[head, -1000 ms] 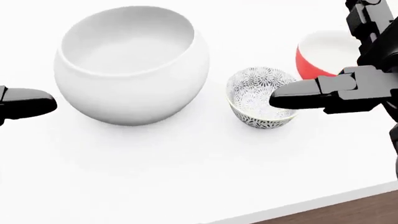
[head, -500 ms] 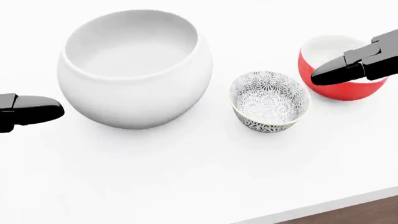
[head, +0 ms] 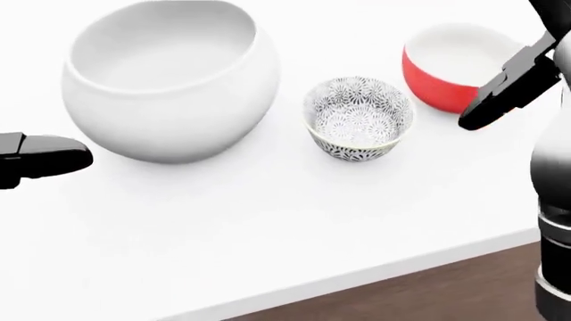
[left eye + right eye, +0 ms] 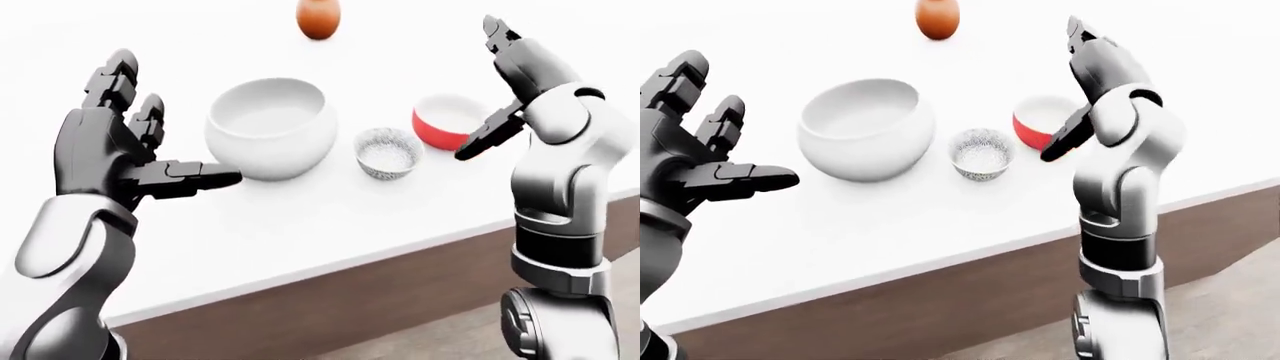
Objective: Stack the bowls from largest to smallest.
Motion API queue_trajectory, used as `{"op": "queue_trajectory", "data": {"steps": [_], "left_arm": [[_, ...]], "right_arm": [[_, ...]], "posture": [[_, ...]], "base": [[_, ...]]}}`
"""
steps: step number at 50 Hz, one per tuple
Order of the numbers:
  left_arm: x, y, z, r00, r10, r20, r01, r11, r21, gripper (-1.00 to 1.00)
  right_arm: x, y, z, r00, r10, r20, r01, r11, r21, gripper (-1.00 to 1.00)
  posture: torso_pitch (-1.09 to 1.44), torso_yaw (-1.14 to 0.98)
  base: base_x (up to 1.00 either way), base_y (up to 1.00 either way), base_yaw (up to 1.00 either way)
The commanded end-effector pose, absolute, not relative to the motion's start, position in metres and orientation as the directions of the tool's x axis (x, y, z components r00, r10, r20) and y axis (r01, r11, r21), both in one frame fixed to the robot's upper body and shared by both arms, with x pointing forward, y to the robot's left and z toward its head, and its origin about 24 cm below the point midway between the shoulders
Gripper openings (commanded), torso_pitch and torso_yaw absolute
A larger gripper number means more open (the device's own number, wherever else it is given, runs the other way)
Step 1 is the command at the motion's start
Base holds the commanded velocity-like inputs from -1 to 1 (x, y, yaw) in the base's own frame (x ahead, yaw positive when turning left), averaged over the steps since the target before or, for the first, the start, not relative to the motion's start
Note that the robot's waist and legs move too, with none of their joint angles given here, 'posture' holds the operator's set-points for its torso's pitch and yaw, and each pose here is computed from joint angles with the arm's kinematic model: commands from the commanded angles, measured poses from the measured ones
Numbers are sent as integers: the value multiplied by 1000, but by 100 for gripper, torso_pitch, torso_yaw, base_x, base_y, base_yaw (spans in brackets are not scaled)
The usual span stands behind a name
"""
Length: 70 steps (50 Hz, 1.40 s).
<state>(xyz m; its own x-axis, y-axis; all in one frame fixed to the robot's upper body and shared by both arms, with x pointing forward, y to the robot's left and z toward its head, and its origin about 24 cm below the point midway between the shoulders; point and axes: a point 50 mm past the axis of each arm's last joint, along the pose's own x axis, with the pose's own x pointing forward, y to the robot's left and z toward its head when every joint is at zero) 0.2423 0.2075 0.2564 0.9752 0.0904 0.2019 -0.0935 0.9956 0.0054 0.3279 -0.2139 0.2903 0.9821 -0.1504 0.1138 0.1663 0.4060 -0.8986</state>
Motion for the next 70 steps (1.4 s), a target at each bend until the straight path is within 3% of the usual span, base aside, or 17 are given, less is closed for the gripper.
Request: {"op": "queue_trajectory", "data": {"steps": [1,9,20,27,33,42,50,56,63,70], "left_arm": [[237,208,268,956,97,276,-102,995,4,100],[239,214,264,956,106,272,-108,994,-10,100],[236,217,265,954,112,277,-112,994,-14,100],[236,217,264,954,113,276,-114,993,-12,100],[237,218,264,955,113,275,-117,993,-4,100],[240,216,265,956,109,273,-115,993,5,100],[239,217,263,956,112,271,-116,993,1,100],[239,219,262,956,115,270,-119,993,-1,100],[237,218,263,955,114,273,-119,993,0,100],[235,219,263,954,114,276,-120,993,2,100]], "right_arm": [[328,-211,305,967,-145,208,248,377,-893,100],[357,-210,285,967,-170,190,237,333,-913,100],[365,-217,271,967,-199,158,215,307,-927,100],[371,-226,258,964,-232,128,196,301,-933,55],[380,-226,251,964,-242,115,185,293,-938,37],[389,-231,227,963,-261,63,131,253,-959,27],[390,-229,215,967,-255,14,81,253,-964,-100],[387,-229,231,967,-253,28,94,253,-963,-100],[373,-227,289,958,-249,145,206,238,-949,-100],[362,-198,343,954,-172,245,279,215,-936,-100]], "posture": [[0,0],[0,0],[0,0],[0,0],[0,0],[0,0],[0,0],[0,0],[0,0],[0,0]], "base": [[0,0,0],[0,0,0],[0,0,0],[0,0,0],[0,0,0],[0,0,0],[0,0,0],[0,0,0],[0,0,0],[0,0,0]]}}
